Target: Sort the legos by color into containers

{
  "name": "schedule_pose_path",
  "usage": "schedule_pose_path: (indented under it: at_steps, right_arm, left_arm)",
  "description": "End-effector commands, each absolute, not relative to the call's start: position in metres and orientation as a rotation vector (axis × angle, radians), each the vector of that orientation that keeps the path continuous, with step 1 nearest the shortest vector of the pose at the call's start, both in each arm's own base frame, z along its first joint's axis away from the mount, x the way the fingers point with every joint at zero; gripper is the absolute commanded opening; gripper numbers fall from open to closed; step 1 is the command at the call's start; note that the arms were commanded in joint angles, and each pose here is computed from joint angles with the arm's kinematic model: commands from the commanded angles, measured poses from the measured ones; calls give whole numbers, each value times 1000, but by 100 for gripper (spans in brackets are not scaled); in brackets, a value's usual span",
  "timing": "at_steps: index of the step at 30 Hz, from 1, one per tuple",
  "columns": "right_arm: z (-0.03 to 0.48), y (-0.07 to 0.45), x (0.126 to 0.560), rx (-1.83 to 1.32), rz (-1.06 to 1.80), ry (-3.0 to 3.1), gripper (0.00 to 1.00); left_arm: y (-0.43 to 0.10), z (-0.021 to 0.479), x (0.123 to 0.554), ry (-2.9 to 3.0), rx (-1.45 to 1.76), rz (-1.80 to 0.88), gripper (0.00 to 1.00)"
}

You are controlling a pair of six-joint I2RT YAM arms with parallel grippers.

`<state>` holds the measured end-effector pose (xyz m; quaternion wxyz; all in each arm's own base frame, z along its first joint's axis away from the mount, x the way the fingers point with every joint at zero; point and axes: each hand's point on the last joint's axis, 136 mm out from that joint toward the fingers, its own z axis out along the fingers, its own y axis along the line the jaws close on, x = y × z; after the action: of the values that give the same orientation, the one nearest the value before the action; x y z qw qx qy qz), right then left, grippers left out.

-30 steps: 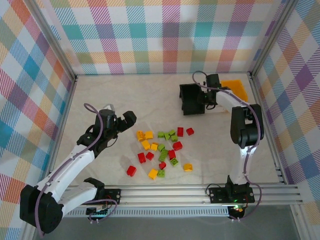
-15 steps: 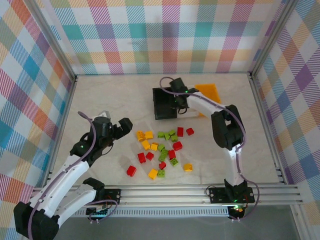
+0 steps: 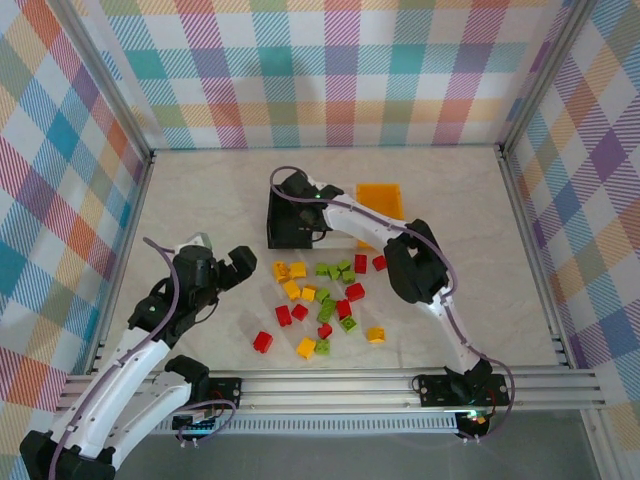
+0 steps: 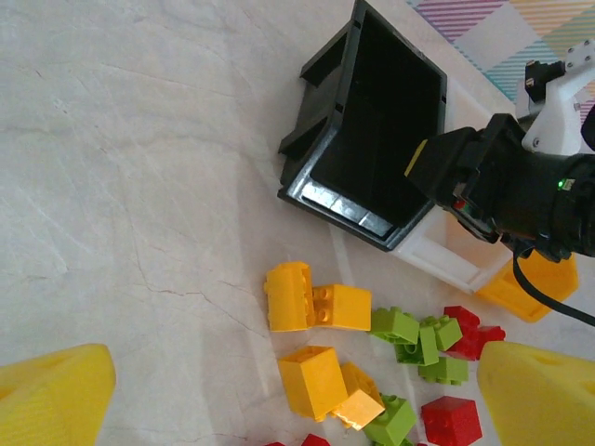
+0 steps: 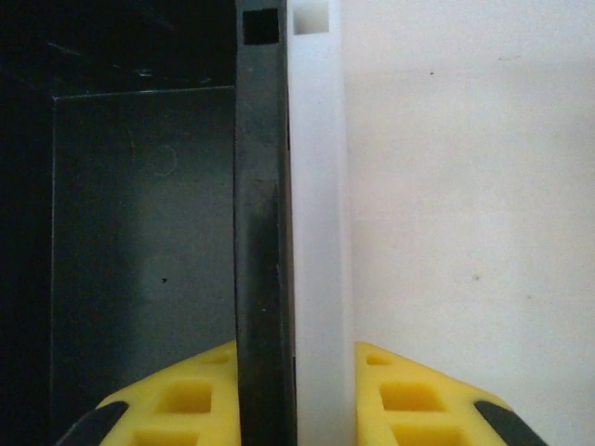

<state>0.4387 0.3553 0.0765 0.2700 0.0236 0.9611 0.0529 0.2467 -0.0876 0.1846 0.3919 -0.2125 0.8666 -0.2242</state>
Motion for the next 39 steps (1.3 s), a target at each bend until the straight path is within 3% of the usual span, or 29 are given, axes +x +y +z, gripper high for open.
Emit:
schedule_pose_path:
  at_steps: [1, 7, 12, 24, 25, 29, 31, 39]
  right_arm:
    - [74, 348, 436, 188, 109, 2607, 0]
    - [80, 357, 436, 155, 143, 2589, 6]
    - [79, 363, 430, 95, 151, 2602, 0]
    - [69, 360, 408, -88, 116, 2648, 0]
    - [69, 360, 408, -84, 118, 2649, 2]
    - [78, 367, 411, -76, 168, 2628, 37]
    - [88, 373, 415, -74, 208, 2601, 50]
    - [146, 386, 421, -73, 343, 2471, 63]
  left_arm:
    - [-83, 179, 240, 2220, -531, -534, 100]
    - [-84, 176, 237, 2228, -520, -540, 100]
    - [-84, 177, 237, 2227, -518, -542, 100]
    - [-82, 178, 235, 2219, -522, -539, 100]
    - [-82, 177, 235, 2220, -524, -539, 100]
    - [-83, 179, 236, 2216, -519, -542, 100]
    - [-84, 182, 237, 2218, -508, -543, 100]
    - [-90, 187, 237, 2242, -470, -559, 100]
